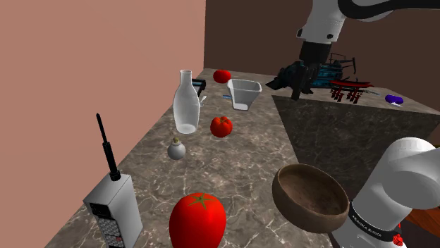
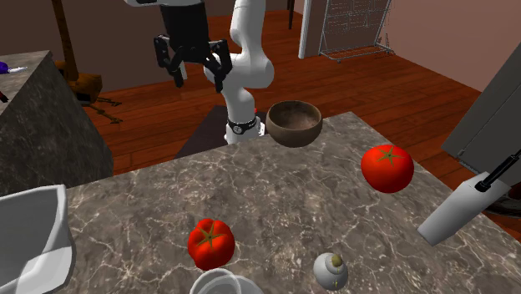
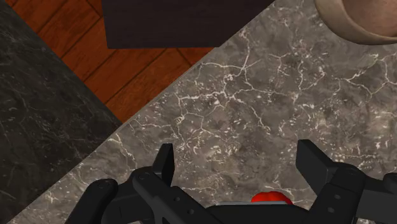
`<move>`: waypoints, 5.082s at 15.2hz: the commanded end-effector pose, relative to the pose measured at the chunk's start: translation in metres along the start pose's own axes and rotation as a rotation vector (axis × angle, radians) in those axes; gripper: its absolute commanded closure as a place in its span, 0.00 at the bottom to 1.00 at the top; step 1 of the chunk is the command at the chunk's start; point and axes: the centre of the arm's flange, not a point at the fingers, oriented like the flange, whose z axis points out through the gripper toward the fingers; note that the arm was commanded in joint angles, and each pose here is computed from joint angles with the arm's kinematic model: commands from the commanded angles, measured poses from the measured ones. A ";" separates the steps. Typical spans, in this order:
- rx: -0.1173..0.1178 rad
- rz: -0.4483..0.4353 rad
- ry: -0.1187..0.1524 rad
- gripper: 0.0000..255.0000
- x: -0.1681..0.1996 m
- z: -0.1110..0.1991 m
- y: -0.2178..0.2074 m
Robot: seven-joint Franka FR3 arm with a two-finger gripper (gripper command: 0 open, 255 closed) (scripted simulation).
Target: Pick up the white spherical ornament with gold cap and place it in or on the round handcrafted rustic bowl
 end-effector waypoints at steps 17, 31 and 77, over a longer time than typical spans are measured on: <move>0.038 0.019 -0.058 0.00 0.129 0.053 -0.160; 0.071 0.035 -0.109 0.00 0.241 0.100 -0.300; 0.074 0.036 -0.113 1.00 0.245 0.043 -0.313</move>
